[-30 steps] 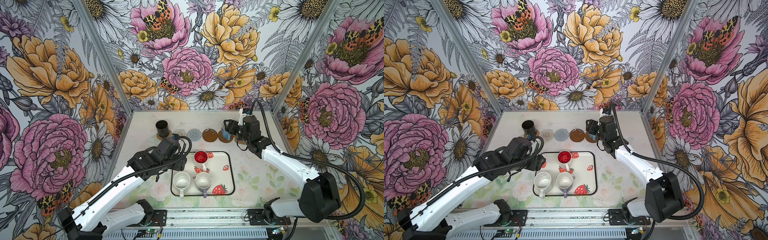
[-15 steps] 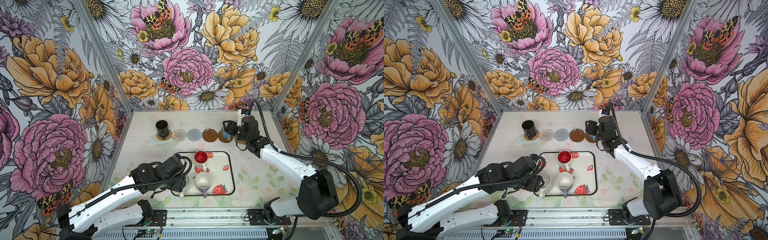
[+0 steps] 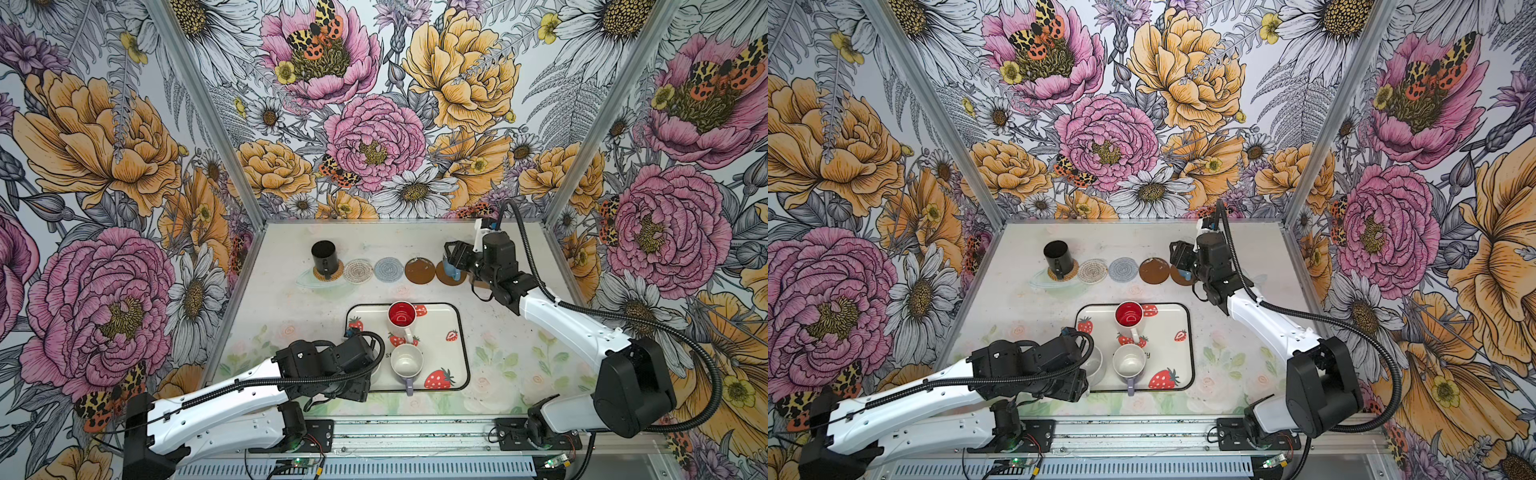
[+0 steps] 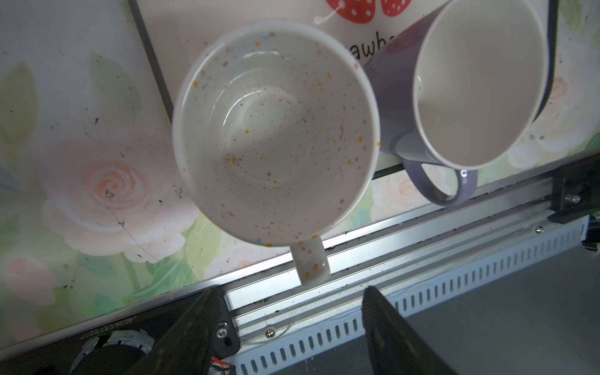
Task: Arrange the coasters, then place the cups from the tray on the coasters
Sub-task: 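Move the left gripper over the speckled white mug on the tray, then close the left gripper on the speckled white mug and lift it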
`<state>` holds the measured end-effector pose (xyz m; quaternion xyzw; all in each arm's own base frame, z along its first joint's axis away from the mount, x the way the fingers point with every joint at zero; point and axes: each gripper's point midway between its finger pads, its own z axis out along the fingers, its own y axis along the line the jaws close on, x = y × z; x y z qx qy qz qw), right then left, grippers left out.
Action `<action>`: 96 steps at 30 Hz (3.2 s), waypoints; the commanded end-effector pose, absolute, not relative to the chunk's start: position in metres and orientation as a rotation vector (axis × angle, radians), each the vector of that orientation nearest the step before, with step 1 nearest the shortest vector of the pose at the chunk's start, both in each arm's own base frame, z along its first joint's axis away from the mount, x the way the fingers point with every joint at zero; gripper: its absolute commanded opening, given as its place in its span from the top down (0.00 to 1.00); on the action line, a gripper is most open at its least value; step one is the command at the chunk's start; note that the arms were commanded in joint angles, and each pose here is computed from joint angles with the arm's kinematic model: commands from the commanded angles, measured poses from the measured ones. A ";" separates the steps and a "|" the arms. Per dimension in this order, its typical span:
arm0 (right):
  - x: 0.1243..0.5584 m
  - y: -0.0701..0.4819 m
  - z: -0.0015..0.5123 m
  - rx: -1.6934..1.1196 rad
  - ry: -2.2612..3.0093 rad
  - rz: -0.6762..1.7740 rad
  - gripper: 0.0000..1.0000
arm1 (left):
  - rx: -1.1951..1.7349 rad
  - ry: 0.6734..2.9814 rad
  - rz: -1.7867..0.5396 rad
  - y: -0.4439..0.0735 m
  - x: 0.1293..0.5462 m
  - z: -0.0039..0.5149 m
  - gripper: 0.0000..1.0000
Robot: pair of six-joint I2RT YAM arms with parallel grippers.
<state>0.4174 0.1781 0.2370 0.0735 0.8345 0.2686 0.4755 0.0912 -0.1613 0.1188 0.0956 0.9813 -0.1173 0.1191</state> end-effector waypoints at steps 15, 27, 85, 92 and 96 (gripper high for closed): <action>0.423 0.180 0.245 0.181 2.018 0.674 0.35 | 0.144 2.811 -0.385 -0.175 0.106 0.091 0.29; 0.425 0.181 0.243 0.180 2.024 0.676 0.34 | 0.141 2.816 -0.340 -0.176 0.110 0.082 0.42; 0.431 0.184 0.235 0.172 2.046 0.686 0.35 | 0.235 2.708 -0.248 -0.188 0.136 0.112 1.00; 0.432 0.183 0.234 0.172 2.047 0.687 0.35 | 0.198 2.687 -0.224 -0.183 0.148 0.120 1.00; 0.432 0.183 0.235 0.172 2.046 0.693 0.35 | 0.185 2.668 -0.206 -0.181 0.160 0.126 1.00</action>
